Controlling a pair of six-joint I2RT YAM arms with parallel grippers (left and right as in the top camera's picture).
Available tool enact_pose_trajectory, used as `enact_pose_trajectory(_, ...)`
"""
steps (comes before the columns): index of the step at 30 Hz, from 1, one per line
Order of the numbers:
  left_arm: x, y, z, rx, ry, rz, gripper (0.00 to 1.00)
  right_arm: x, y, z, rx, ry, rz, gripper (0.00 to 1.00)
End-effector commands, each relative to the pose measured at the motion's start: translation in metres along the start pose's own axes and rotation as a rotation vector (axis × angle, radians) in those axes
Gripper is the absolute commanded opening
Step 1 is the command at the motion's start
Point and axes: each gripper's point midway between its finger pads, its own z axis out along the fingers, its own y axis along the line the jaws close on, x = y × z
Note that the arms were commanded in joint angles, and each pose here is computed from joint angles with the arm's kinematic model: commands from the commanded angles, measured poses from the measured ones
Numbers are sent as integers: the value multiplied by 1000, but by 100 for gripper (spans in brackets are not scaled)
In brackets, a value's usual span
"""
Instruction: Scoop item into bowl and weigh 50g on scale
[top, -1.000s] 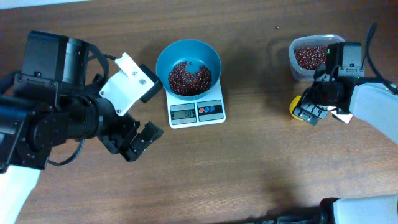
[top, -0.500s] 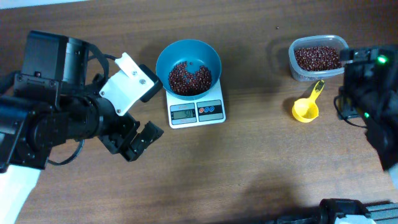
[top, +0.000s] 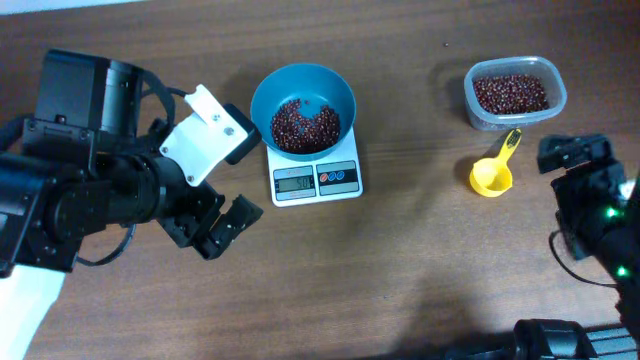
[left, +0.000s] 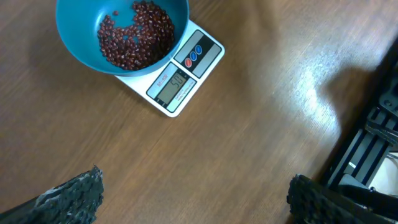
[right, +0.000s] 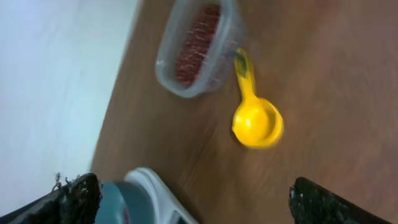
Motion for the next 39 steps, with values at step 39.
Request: enact_pose_trajectory(39, -3, -2, -2, 7, -11, -5, 98, 62, 6, 50, -501, -415, -1070, 98)
